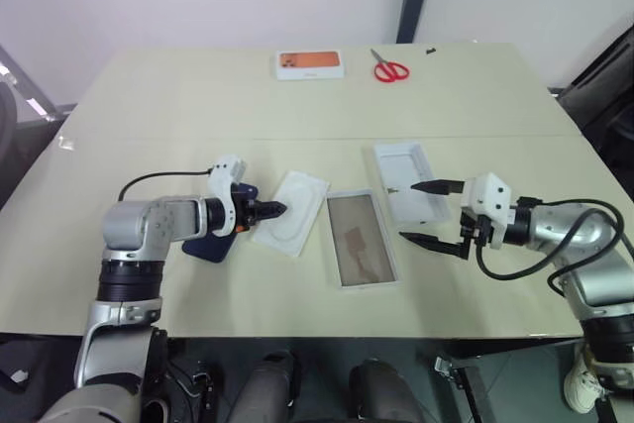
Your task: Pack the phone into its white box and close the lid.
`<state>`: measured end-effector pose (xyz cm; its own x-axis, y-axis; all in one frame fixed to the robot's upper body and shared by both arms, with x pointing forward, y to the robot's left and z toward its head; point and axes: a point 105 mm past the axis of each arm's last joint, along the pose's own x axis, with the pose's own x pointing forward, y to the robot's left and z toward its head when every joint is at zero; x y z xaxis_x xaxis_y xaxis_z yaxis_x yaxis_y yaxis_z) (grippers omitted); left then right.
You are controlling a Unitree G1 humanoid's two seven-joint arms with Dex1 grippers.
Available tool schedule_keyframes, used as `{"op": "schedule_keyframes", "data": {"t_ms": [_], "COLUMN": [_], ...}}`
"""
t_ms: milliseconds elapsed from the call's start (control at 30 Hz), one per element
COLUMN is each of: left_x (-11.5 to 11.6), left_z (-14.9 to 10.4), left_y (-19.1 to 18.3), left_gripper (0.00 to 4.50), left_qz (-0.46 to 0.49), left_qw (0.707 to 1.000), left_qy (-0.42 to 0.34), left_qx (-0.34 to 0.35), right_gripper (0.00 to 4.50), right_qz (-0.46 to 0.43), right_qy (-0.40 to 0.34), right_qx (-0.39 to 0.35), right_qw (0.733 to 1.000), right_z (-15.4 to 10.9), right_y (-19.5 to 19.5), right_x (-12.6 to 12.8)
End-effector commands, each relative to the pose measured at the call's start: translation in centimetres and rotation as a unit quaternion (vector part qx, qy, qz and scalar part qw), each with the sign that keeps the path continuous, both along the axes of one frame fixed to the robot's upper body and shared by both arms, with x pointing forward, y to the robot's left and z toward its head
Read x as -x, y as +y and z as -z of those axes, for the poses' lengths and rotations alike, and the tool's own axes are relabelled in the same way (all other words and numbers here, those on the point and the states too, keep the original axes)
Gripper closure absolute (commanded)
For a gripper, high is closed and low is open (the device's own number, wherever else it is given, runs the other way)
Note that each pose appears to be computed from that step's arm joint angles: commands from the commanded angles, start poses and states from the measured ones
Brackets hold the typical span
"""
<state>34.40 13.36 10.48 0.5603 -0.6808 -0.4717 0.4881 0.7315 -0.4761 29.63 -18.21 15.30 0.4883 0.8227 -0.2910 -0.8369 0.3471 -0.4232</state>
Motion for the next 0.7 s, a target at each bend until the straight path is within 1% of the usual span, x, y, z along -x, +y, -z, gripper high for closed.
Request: {"op": "schedule_keyframes", "data": {"t_ms": [33, 233, 300, 333, 433, 467, 700], "left_x": [0.5, 0.7, 0.8, 0.8, 1.0, 1.0, 1.2], "left_z": [0.9, 1.0, 1.3, 1.4, 1.6, 1.7, 2.3], "left_y": [0.0, -0.6, -0.7, -0.7, -0.5, -0.4, 0.4], "left_gripper": [1.75, 1.75, 2.31, 2.67, 4.11, 4.47, 4.47], "left_qz": [0.002, 0.01, 0.008, 0.005, 0.001, 0.0, -0.014], "left_qw": [1.0, 0.999, 0.999, 0.999, 0.999, 0.999, 0.998], "left_qy": [0.029, 0.037, 0.041, 0.043, 0.048, 0.05, 0.062], "left_qx": [0.002, 0.014, 0.011, 0.01, 0.017, 0.018, 0.02], "right_gripper": [0.0, 0.0, 0.0, 0.0, 0.0, 0.0, 0.0], "right_qz": [-0.009, -0.01, -0.01, -0.01, -0.008, -0.007, -0.007], "right_qy": [-0.024, -0.028, -0.029, -0.029, -0.029, -0.029, -0.029], "right_qx": [-0.001, 0.001, 0.001, 0.0, 0.001, 0.002, 0.004], "right_qw": [1.0, 1.0, 1.0, 1.0, 1.0, 1.0, 1.0], "right_z": [-1.0, -0.9, -0.9, -0.9, -0.8, -0.8, -0.6], "right_y": [0.5, 0.7, 0.7, 0.7, 0.6, 0.6, 0.6], "right_x": [0.2, 0.1, 0.1, 0.1, 0.1, 0.2, 0.3]}}
